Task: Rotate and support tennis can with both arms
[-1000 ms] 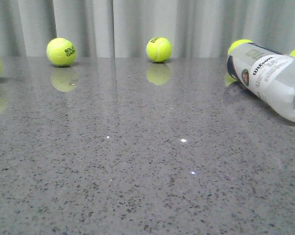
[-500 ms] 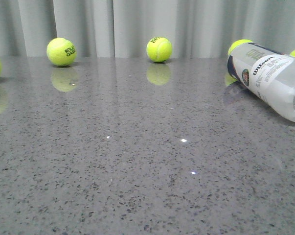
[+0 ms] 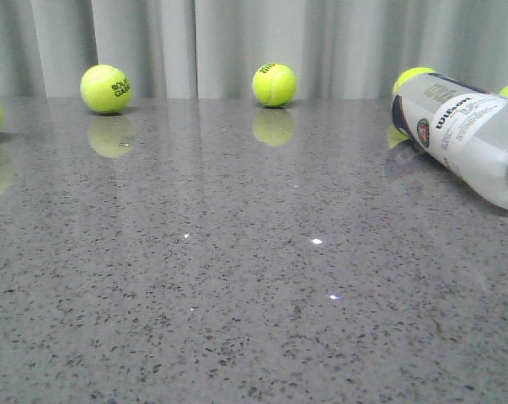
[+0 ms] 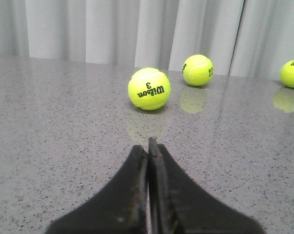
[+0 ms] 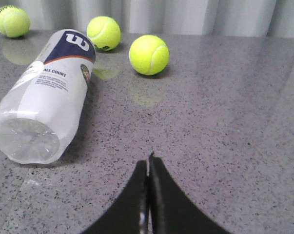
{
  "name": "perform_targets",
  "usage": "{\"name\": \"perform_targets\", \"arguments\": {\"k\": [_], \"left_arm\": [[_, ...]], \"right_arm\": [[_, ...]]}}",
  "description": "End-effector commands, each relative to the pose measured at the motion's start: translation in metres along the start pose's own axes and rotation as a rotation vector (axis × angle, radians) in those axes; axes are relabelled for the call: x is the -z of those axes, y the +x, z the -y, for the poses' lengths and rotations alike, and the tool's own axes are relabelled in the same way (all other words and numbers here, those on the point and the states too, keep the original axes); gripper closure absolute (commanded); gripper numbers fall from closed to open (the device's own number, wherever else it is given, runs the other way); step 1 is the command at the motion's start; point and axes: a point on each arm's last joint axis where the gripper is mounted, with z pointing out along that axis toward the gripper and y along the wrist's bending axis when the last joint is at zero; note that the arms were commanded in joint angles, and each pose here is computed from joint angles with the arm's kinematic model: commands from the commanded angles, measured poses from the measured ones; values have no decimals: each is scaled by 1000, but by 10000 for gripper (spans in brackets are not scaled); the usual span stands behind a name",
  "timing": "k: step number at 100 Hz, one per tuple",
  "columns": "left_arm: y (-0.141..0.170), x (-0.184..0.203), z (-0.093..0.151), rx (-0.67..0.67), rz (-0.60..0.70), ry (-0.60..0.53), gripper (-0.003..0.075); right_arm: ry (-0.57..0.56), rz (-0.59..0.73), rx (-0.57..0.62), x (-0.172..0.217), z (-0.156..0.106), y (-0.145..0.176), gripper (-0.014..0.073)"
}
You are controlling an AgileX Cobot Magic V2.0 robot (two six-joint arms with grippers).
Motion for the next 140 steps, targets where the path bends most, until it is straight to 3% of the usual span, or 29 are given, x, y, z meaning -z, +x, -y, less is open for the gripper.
{"name": "perform_targets", "arguments": {"k": [1,12,21,26,38,47,56,89,140], "left_arm": [[6,1,-1,4,68,2,739],[6,1,-1,4,68,2,739],[6,1,-1,4,68,2,739],[6,1,-1,4,68,2,739],[6,1,-1,4,68,2,739],[6,1,-1,4,68,2,739],[6,1,-1,4,68,2,739],[6,1,-1,4,68,2,739],[6,1,-1,4,68,2,739]], "right_arm": [[6,-3,13,-3,0,-27,654],[11,-116,6,-12,0,-41,637],[8,-191,-14,-21,-1,-56,547],[4,-223,-28,-26,-2,-65,446],[-4,-278,-52,-37,-3,-87,88],[-5,-312,-47,-45,-4,-105,-76],[-26,-359,-64,-53,-6,-124,-36],[-250,-581,-198,-103,-32,-160,-36],[-327,-853,-236,-228,-57,-145,-36]]}}
